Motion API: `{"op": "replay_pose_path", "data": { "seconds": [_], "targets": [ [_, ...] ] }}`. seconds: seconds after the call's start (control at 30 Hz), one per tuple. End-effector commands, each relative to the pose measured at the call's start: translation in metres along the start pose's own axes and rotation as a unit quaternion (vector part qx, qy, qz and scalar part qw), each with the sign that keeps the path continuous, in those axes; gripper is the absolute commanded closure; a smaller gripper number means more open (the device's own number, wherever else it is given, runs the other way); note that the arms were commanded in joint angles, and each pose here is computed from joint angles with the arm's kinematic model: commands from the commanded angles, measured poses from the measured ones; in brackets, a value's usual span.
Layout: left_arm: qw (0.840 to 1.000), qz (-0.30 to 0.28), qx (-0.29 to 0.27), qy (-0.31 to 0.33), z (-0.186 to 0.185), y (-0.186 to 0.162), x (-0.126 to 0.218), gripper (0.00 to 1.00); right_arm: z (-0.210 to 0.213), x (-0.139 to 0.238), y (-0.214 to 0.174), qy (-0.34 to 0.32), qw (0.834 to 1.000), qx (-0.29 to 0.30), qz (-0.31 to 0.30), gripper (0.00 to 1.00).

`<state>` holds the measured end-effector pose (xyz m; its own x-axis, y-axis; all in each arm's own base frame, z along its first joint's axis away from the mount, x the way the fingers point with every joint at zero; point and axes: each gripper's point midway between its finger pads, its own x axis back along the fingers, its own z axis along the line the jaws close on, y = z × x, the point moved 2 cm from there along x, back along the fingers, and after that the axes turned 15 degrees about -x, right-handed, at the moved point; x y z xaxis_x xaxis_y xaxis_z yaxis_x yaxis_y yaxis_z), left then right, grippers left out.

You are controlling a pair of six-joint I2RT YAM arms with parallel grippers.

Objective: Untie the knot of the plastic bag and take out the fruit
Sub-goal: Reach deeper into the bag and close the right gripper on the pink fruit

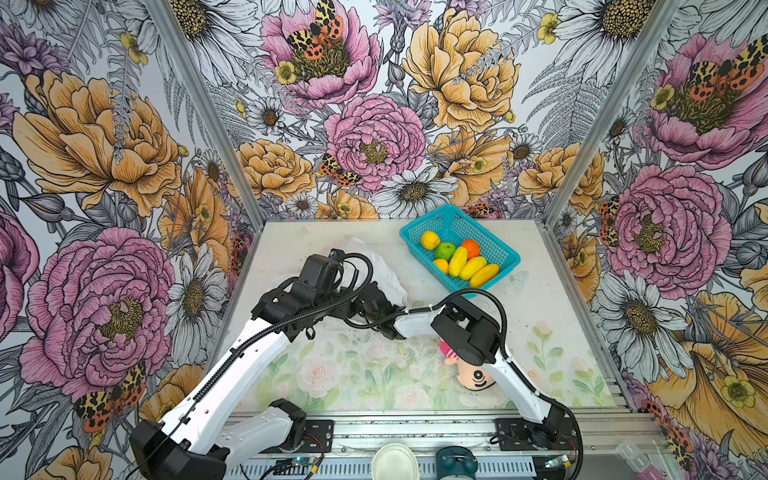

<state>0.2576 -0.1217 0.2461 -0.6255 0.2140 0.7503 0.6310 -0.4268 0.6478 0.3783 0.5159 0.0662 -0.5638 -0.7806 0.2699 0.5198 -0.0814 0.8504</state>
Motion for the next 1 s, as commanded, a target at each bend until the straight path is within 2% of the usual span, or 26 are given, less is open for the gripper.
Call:
{"op": "replay_pose_path", "data": {
  "seconds": [0.0, 0.2, 0.57, 0.63, 0.8, 0.97],
  "targets": [
    [1.000, 0.006, -0.007, -0.029, -0.012, -0.003, -0.003, 1.00, 0.037, 0.016, 0.008, 0.112, 0.993, -0.007, -0.029, 0.09],
    [1.000, 0.008, -0.006, -0.025, -0.010, -0.004, -0.005, 1.00, 0.053, 0.036, 0.006, 0.166, 0.986, -0.004, -0.021, 0.06],
    [0.999, 0.013, -0.014, -0.050, -0.021, -0.004, -0.009, 1.00, 0.064, -0.016, -0.005, 0.145, 0.989, -0.020, 0.010, 0.06],
    [0.998, 0.012, -0.017, -0.054, -0.024, -0.004, -0.008, 1.00, 0.066, -0.028, -0.008, 0.130, 0.991, -0.020, 0.012, 0.06],
    [0.997, -0.003, -0.026, -0.069, -0.031, 0.000, -0.001, 1.00, 0.035, -0.052, -0.005, 0.010, 0.999, -0.049, -0.002, 0.06],
    [0.994, -0.023, -0.037, -0.100, -0.044, 0.004, 0.007, 1.00, 0.031, -0.065, -0.002, -0.001, 0.998, -0.060, -0.006, 0.07]
  ]
}}
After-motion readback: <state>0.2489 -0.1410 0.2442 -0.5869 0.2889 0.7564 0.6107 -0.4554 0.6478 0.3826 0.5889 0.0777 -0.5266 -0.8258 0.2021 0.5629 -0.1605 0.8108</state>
